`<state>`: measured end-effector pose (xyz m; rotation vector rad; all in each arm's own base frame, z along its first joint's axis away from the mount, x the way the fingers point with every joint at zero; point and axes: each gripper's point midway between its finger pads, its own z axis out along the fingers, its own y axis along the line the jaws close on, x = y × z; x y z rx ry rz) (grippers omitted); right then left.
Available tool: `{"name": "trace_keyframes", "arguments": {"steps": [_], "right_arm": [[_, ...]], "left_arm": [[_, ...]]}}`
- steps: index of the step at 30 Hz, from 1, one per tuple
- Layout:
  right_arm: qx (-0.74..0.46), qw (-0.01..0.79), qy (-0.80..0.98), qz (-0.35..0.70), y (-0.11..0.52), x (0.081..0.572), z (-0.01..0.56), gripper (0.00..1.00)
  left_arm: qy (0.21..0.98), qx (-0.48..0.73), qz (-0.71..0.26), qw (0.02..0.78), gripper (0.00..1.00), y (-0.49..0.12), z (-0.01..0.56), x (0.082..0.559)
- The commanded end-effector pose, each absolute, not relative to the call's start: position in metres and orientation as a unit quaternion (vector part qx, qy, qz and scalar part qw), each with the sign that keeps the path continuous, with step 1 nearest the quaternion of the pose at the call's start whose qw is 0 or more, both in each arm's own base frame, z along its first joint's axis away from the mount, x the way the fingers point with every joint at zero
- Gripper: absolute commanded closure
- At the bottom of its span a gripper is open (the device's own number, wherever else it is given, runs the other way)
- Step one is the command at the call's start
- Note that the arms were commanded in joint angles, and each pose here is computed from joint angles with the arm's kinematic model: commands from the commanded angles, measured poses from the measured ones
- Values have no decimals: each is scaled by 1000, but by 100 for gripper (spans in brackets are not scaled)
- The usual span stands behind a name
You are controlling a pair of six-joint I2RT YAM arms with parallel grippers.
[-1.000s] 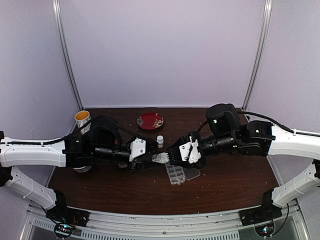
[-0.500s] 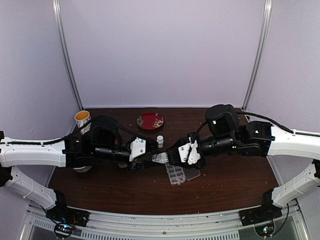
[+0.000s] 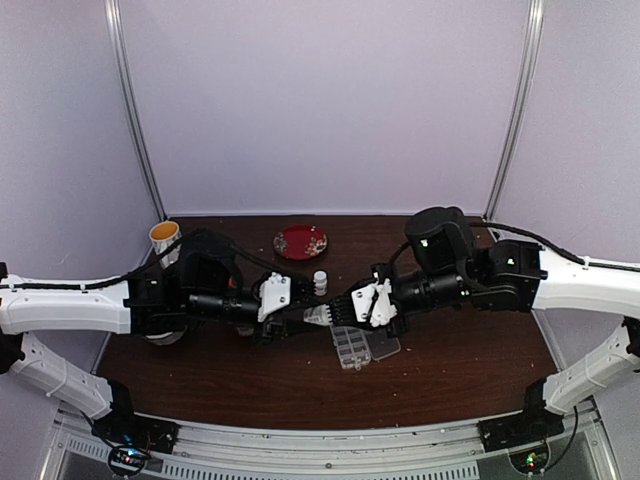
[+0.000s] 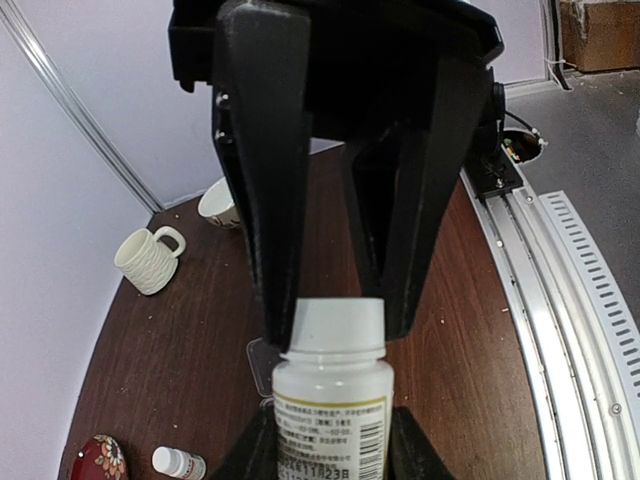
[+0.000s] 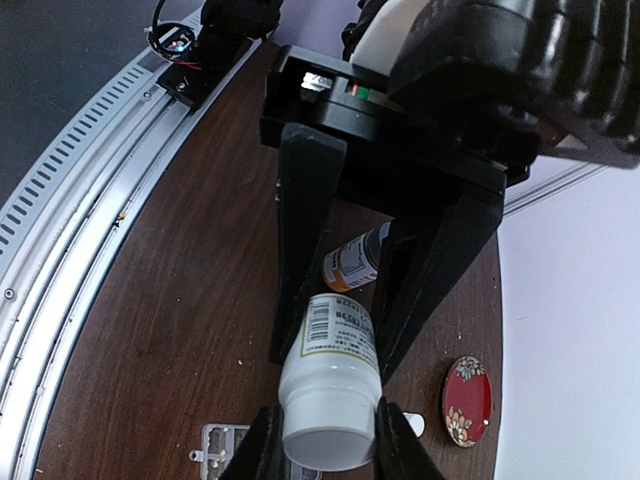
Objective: Sort the pills into containers
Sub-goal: Screw the lid of the pill bottle onto the pill bottle, then place the pill bottle at the center of the board.
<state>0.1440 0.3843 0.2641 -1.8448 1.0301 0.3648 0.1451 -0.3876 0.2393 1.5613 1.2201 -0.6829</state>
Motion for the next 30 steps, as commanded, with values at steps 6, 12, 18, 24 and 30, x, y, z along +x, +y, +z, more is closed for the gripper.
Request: {"name": "trace_keyframes", "arguments": {"steps": [6, 12, 18, 24, 30], "right_arm": [[-663, 477, 537, 214, 392, 153, 285, 96], [-563, 414, 650, 300, 396, 151, 276, 100], [-481, 328, 731, 357, 402, 144, 266, 100], [-488, 308, 752, 318, 398, 150, 263, 100], [-494, 311, 757, 295, 382, 163, 262, 100]], "left_arm": [[465, 621, -291, 560, 100, -390, 281, 144], [444, 616, -279, 588, 100, -386, 298, 145], [436, 613, -269, 602, 100, -382, 307, 146], [441, 613, -260, 602, 100, -384, 304, 150], [466, 588, -260, 607, 52, -381, 302, 158]]}}
